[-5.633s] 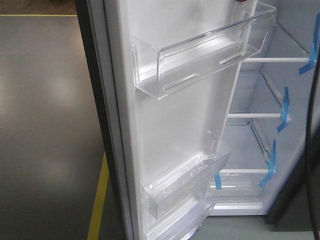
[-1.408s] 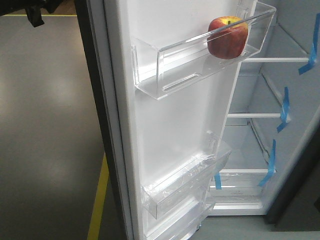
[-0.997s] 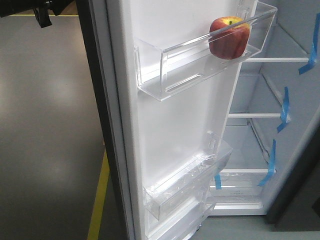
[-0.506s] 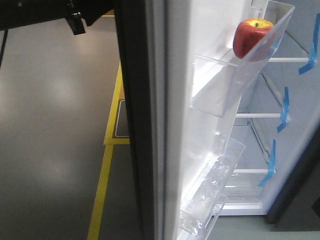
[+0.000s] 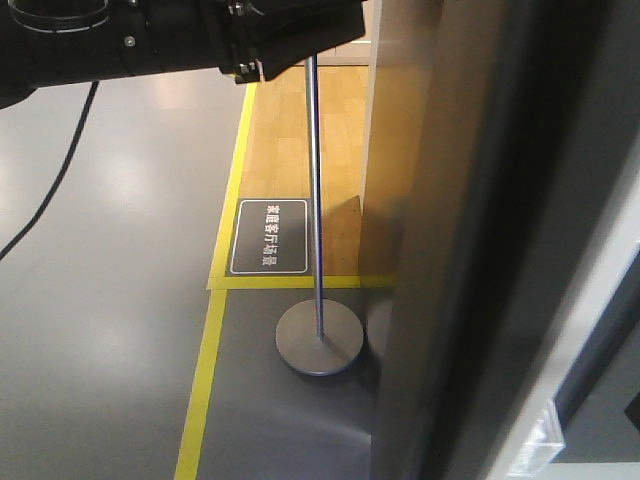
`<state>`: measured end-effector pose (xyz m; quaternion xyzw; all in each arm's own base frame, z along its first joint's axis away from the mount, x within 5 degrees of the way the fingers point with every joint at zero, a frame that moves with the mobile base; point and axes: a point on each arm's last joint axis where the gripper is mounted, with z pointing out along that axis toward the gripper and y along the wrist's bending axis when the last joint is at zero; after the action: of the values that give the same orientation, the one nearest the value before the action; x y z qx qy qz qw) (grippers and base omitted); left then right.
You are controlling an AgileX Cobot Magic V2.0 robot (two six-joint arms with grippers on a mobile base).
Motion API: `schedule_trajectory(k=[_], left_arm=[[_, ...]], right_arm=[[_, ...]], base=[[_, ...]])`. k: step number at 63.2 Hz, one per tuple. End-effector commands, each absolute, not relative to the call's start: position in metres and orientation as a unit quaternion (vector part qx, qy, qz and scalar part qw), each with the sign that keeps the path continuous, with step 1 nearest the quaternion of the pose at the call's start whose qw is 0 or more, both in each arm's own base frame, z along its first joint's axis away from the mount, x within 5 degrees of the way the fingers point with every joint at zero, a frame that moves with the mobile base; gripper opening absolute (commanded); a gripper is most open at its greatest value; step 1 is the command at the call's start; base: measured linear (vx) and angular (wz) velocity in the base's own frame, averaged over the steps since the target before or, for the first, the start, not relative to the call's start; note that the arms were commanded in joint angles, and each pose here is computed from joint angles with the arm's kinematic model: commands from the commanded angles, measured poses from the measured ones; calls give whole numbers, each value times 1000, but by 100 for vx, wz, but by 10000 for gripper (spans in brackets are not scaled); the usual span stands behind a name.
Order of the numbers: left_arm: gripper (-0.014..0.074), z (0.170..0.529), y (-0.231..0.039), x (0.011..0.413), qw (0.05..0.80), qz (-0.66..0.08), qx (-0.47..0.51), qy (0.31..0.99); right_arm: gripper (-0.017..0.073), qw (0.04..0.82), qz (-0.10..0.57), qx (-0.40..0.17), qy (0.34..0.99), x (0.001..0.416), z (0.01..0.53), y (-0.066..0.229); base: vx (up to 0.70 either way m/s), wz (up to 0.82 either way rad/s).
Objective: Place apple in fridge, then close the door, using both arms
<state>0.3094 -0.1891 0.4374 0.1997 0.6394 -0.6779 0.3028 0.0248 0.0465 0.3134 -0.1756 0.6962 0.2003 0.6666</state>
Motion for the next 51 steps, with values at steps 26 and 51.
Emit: schedule_trajectory(k=[26, 51], left_arm=[[342, 459, -124, 340, 468, -575, 124, 659], [342, 459, -118, 343, 479, -565, 112, 662]], right_arm=[[181, 687, 176, -101, 698, 56, 330, 35], [531, 698, 74, -54, 710, 128, 365, 16]], base=[[0, 0], [0, 0]])
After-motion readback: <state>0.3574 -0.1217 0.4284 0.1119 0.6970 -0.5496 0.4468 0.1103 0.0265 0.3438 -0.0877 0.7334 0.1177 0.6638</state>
